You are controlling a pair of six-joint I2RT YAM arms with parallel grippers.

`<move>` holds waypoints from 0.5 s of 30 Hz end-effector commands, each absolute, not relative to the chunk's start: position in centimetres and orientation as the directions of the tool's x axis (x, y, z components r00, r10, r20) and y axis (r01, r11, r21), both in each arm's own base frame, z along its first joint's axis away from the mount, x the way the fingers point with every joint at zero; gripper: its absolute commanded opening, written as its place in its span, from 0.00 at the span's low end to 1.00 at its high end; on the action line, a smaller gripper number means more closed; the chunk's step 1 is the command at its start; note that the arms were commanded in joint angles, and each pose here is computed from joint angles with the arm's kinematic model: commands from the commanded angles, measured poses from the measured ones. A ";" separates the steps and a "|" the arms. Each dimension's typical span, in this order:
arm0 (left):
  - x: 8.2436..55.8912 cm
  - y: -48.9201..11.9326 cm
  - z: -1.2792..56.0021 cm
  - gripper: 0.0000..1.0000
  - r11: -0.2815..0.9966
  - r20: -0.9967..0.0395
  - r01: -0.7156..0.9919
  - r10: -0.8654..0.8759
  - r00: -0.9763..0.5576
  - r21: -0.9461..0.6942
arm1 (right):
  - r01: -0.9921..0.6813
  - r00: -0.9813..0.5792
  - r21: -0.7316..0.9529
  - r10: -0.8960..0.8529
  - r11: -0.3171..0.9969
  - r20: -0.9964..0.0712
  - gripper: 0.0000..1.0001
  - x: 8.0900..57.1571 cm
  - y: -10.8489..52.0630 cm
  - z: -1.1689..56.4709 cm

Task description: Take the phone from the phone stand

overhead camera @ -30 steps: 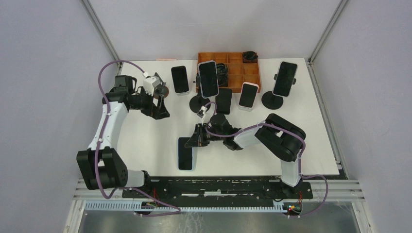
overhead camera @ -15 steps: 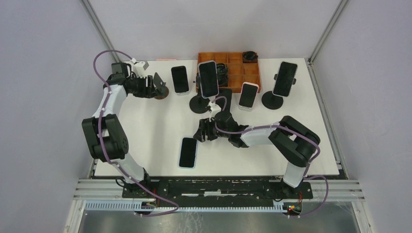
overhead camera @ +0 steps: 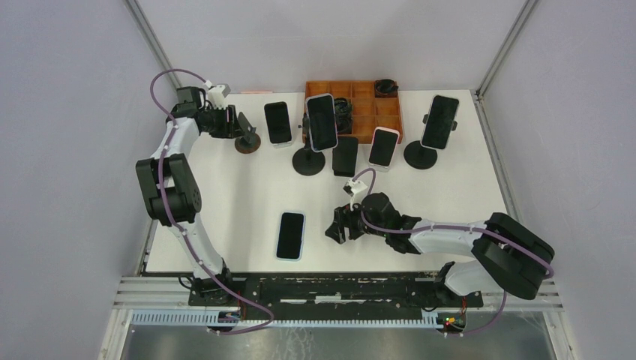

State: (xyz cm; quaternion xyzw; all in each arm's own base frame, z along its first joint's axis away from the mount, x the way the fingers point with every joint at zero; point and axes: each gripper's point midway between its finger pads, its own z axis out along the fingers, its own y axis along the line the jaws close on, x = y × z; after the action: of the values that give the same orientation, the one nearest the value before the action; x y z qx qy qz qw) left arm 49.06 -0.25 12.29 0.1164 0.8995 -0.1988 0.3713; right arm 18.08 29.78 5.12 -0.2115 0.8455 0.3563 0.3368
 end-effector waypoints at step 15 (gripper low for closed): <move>58.0 -3.4 15.1 0.02 0.874 -0.853 0.468 0.140 -0.503 -0.133 | -0.642 -0.627 0.424 -0.119 0.639 -0.770 0.70 18.3 29.8 7.8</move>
State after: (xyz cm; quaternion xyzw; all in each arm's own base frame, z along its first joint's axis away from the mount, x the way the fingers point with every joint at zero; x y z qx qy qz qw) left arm 54.23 -2.37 11.92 0.1380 0.8829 -0.1960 0.4037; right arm 17.30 28.75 5.28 -0.2199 0.8470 0.3488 0.3354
